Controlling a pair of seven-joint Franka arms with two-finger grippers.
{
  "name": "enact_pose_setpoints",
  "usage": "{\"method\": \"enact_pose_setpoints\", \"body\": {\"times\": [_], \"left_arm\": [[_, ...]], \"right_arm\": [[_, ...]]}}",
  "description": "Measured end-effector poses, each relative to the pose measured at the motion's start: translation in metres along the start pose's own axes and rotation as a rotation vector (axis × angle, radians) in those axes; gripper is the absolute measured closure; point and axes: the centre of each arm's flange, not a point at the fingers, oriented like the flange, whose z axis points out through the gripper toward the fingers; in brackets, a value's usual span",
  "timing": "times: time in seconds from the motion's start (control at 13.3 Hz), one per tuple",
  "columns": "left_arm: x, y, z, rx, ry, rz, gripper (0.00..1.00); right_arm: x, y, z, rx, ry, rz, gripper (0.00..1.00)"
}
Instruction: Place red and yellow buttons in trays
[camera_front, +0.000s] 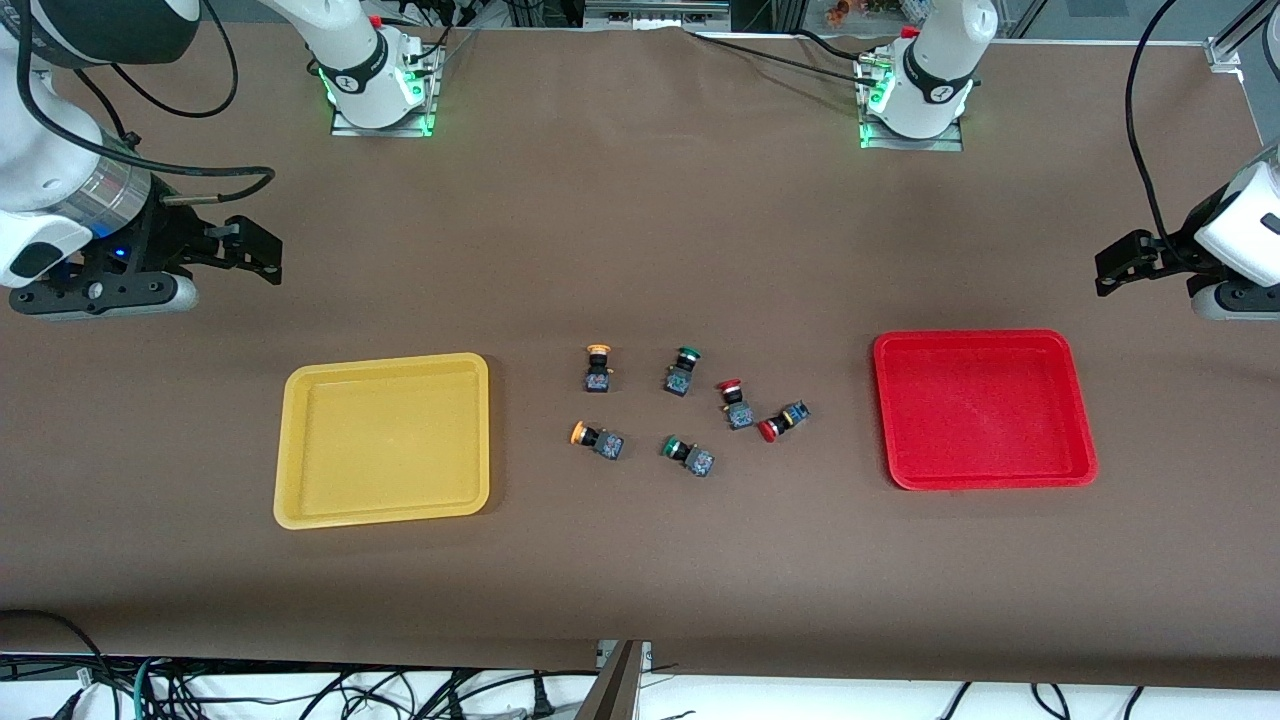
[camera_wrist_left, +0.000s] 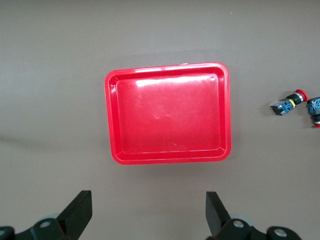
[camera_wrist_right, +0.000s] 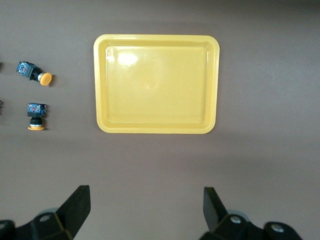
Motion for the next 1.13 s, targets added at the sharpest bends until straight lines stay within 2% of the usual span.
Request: {"method": "enact_pose_setpoints", "body": {"times": [0.6,1.13], "left_arm": [[0.0000,0.0000,0.0000,0.000,0.000,0.000,0.00],[0.0000,0.0000,0.0000,0.000,0.000,0.000,0.00]], "right_arm": [[0.0034,0.0010,-0.0020,0.002,0.029,0.005,0.00],[0.0047,0.0009,-0.0013,0.002,0.033,0.016,0.00]]}}
